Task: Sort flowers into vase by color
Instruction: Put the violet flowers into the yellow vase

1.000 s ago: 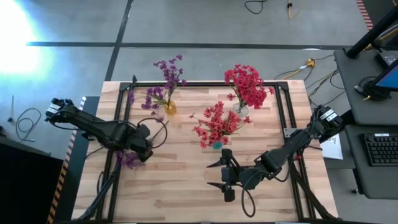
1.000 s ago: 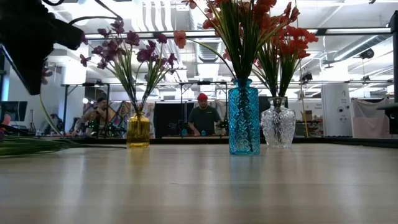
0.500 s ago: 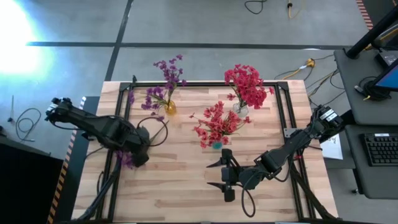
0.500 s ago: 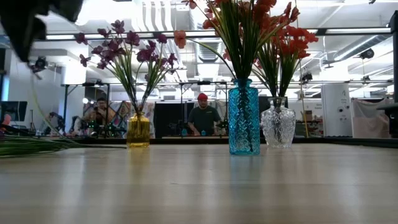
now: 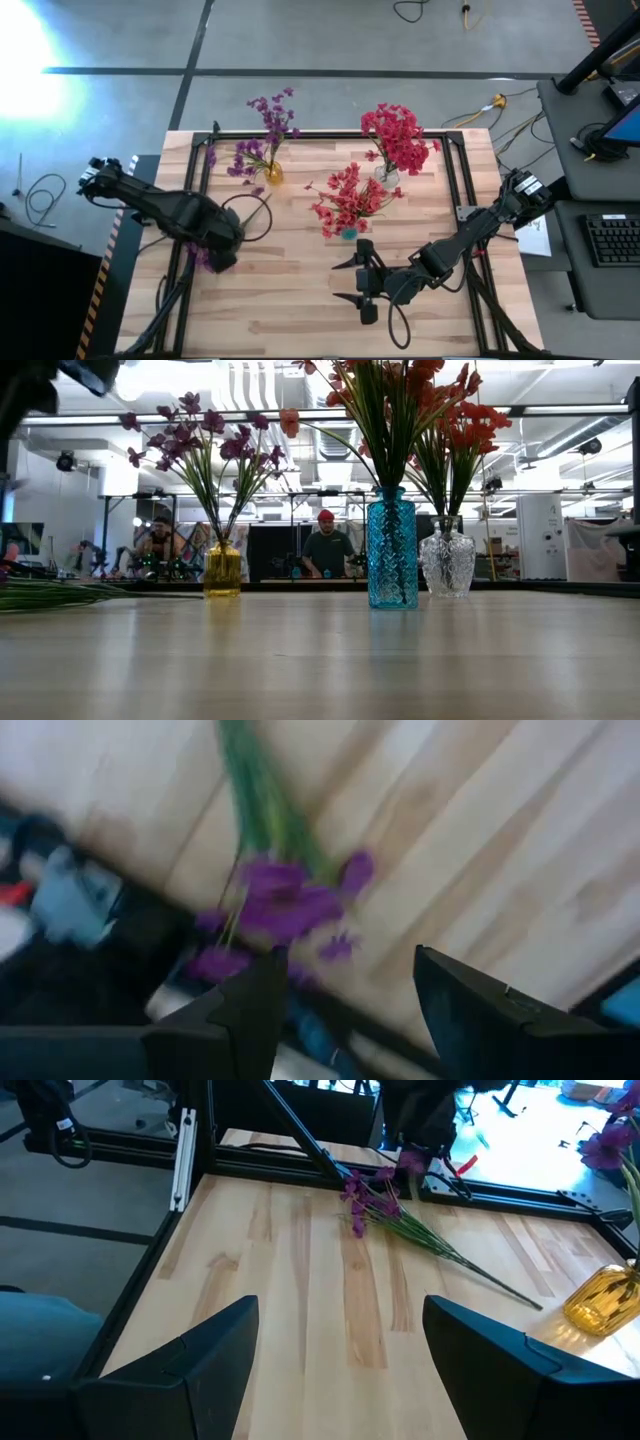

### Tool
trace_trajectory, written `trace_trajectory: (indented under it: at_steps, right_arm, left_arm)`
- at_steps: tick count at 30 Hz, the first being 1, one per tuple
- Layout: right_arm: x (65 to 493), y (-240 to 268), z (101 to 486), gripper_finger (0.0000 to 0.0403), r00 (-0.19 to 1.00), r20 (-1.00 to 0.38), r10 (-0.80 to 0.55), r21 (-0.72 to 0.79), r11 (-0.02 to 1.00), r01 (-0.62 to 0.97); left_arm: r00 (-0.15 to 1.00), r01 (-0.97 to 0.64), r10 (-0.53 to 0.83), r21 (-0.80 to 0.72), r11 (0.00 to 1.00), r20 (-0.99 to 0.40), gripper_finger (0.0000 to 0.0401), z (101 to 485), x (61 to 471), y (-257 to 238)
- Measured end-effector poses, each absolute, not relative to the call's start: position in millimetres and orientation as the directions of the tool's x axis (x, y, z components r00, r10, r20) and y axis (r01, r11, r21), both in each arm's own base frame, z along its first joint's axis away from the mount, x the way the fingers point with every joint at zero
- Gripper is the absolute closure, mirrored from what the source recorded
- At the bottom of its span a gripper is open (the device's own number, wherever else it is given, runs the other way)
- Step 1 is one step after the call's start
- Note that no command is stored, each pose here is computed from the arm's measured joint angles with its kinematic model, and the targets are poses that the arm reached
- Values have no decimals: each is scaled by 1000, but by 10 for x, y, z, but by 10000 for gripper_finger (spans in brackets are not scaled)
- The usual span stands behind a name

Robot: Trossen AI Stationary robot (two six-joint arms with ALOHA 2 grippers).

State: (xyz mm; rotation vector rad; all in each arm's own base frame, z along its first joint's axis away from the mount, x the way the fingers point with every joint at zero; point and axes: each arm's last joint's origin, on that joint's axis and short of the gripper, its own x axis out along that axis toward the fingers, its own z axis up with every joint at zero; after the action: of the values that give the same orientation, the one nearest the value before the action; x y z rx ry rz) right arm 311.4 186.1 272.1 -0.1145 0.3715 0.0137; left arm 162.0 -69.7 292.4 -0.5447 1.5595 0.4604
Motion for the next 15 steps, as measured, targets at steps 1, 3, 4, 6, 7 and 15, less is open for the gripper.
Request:
trace_trajectory:
  at_steps: [1, 3, 4, 6, 7, 15]
  right_arm:
    - [3114, 1861, 2723, 129, 932, -362, -8, -108, 994, -34]
    - [3114, 1861, 2723, 129, 932, -362, -7, -108, 994, -34]
    - [3114, 1862, 2723, 129, 932, -362, -7, -108, 994, -34]
    - [3116, 1861, 2723, 129, 932, -362, -8, -108, 994, -34]
    - [3115, 1860, 2724, 129, 933, -361, -8, -108, 994, -34]
    - [3110, 1859, 2714, 129, 929, -371, -10, -114, 993, -35]
  left_arm:
    - [-53, -593, -63, -19, 805, -997, 200, 2966, 1597, -699]
    - [-69, -592, -71, -16, 806, -995, 200, 3076, 1569, -702]
    - [-46, -589, -84, -41, 807, -995, 200, 3129, 1575, -710]
    - [22, -556, -103, -97, 825, -994, 200, 3233, 1583, -717]
    - [66, -542, -86, -108, 833, -994, 200, 3287, 1597, -714]
    - [122, -568, 156, 60, 821, -980, 200, 3149, 1714, -686]
